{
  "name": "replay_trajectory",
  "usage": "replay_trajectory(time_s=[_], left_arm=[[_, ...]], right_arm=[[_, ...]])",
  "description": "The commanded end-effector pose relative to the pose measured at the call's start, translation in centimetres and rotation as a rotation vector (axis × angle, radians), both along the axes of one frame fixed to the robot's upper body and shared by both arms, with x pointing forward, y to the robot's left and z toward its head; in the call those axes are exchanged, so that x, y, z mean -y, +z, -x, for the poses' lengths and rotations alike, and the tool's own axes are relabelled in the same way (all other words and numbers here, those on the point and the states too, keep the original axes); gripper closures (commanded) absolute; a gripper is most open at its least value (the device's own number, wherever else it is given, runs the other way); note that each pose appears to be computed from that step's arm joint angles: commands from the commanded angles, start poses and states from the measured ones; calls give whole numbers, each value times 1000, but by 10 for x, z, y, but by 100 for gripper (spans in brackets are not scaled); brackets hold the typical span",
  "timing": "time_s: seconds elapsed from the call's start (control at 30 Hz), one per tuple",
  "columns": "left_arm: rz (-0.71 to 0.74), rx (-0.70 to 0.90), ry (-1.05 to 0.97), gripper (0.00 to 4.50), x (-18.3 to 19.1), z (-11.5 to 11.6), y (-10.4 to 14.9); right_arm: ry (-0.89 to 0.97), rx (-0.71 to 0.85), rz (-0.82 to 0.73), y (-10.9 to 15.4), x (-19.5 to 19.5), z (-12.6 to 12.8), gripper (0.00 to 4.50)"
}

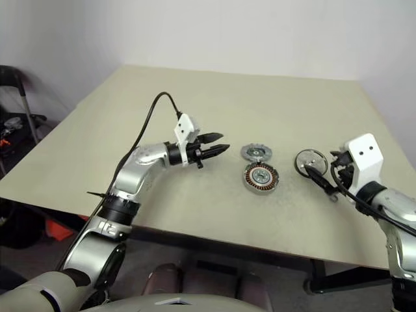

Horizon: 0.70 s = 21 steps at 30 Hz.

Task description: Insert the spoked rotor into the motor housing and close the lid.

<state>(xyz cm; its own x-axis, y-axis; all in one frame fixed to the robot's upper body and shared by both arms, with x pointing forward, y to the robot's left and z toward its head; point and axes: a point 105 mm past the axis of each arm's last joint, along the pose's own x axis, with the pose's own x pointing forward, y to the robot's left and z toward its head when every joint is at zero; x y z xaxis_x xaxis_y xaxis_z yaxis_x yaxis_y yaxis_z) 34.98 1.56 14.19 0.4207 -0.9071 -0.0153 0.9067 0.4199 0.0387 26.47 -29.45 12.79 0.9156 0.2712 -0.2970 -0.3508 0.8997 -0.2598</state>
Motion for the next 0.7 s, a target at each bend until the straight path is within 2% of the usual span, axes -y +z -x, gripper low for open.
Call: replay_trajectory(time_s=[0.03, 0.13, 0.37, 0.57, 0.7], left_arm=[[62, -28, -13, 240, -2, 2, 10], [107, -94, -10, 240, -8, 0, 9], [346, -289, 44, 240, -19, -11, 17], [314, -304, 59, 240, -22, -8, 9], [194, -258, 83, 240, -22, -8, -4]], right_arm=[[-16, 35, -14, 9, 4, 4, 33], [-50, 27, -31, 2, 9, 4, 33], [-78, -13, -29, -15, 11, 2, 33], [-112, -31, -12, -21, 21, 1, 33], [-122, -32, -11, -23, 24, 1, 33]])
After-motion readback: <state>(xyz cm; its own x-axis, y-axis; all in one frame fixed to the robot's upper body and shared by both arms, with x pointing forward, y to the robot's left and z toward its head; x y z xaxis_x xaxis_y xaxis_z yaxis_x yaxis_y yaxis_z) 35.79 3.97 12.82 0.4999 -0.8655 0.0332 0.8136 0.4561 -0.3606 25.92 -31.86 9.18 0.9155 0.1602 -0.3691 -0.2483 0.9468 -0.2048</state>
